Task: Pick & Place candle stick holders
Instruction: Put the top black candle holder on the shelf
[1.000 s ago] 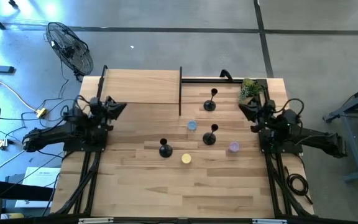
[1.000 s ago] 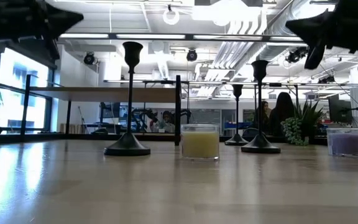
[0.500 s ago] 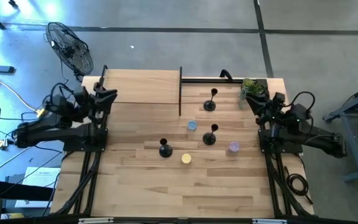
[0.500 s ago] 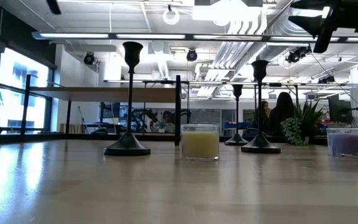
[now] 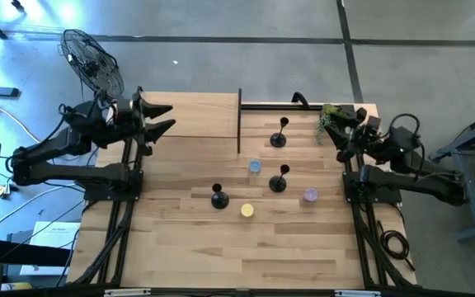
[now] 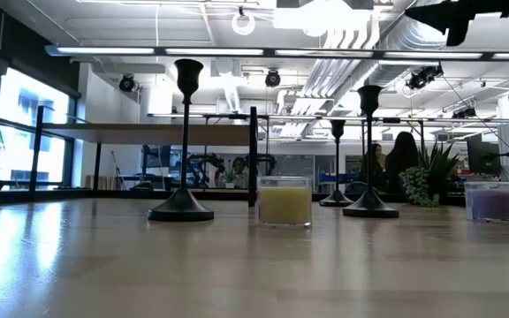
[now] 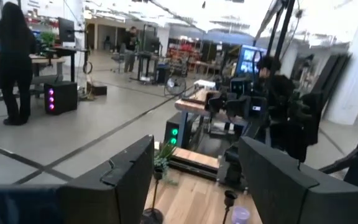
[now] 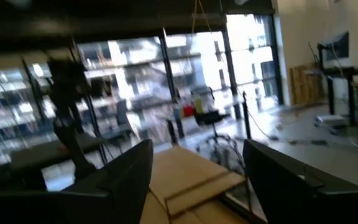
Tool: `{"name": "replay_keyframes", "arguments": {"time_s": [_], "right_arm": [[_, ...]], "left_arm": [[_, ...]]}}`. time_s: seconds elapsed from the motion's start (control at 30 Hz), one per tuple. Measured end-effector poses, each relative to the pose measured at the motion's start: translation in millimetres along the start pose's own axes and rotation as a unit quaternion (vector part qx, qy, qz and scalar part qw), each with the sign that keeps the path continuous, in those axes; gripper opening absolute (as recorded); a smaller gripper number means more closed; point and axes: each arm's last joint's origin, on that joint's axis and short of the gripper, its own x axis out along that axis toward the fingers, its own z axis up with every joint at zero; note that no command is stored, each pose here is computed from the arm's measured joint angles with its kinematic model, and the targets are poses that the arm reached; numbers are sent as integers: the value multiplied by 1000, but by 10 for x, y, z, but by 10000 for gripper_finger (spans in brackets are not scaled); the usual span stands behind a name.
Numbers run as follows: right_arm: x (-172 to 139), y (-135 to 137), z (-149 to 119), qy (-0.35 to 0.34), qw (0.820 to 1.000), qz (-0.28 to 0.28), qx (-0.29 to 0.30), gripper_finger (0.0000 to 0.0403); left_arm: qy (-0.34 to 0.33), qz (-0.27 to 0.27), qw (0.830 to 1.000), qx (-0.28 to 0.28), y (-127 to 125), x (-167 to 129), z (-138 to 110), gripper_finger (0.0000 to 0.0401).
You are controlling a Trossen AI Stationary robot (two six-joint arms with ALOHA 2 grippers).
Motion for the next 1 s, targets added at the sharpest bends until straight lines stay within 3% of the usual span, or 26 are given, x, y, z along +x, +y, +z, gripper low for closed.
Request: {"name": "replay_keyframes", "arguments": {"time_s": [0.27, 0.4, 0.53, 0.73, 1.0], "right_arm": [[304, 87, 274, 214, 973, -55, -63, 246], [496, 137, 393, 249, 963, -70, -77, 246], [726, 137, 408, 288, 950, -88, -88, 246], [1123, 28, 337, 354, 928, -116, -28, 246], [1558, -177, 189, 400, 908, -122, 0, 246]], "left_arm": [[10, 61, 998, 5, 11, 16, 163, 233], [-4, 125, 992, -26, 47, 7, 174, 233], [-13, 156, 987, -37, 64, 3, 182, 233], [-15, 158, 987, -38, 65, 3, 183, 233], [-15, 158, 987, -39, 65, 3, 182, 233]]}}
